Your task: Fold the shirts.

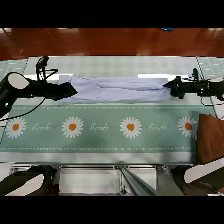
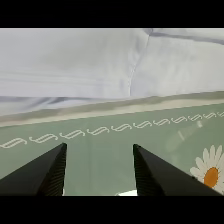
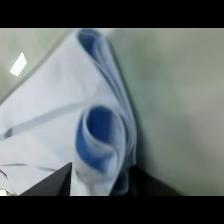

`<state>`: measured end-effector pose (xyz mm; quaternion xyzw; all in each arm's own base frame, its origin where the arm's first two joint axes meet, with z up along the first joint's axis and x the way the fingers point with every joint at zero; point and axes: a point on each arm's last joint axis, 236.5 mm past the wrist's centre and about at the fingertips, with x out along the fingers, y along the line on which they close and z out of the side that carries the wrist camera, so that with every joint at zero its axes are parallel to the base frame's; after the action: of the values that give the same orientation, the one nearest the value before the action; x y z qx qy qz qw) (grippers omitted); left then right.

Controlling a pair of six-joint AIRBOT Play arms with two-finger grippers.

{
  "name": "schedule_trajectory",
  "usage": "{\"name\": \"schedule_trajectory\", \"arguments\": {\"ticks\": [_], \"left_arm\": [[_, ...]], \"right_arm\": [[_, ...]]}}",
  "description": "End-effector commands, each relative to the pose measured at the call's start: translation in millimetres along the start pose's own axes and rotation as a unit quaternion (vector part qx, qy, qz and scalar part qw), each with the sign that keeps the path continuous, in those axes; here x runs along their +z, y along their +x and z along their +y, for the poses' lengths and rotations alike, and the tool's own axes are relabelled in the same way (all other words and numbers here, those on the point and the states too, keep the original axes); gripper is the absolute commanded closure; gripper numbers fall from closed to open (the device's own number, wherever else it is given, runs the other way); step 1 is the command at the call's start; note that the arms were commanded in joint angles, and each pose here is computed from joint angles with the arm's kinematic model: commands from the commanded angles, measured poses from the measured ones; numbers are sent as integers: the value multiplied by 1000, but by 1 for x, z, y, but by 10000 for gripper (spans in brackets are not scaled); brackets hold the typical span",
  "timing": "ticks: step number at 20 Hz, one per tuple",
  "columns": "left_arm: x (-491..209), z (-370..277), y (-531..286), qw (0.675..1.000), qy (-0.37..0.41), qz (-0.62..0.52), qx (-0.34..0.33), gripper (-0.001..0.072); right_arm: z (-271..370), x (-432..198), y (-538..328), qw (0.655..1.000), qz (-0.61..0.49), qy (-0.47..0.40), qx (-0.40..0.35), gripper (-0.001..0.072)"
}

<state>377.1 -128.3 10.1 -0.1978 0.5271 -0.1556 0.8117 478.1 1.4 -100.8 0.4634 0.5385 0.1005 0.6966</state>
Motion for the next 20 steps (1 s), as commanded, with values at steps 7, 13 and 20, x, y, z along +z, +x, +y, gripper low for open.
{"name": "schedule_trajectory", "arguments": {"ticks": [7, 13, 20], "left_arm": [[0, -1, 1, 1000, -4, -1, -3, 204], [1, -27, 2, 999, -15, -4, -51, 674], [7, -155, 62, 984, 119, 23, -129, 687]], "right_arm": [[41, 3, -10, 993, 29, -107, -44, 688], [66, -22, -72, 978, 41, -181, -92, 688], [113, -84, -167, 957, -42, -257, -124, 687]]}}
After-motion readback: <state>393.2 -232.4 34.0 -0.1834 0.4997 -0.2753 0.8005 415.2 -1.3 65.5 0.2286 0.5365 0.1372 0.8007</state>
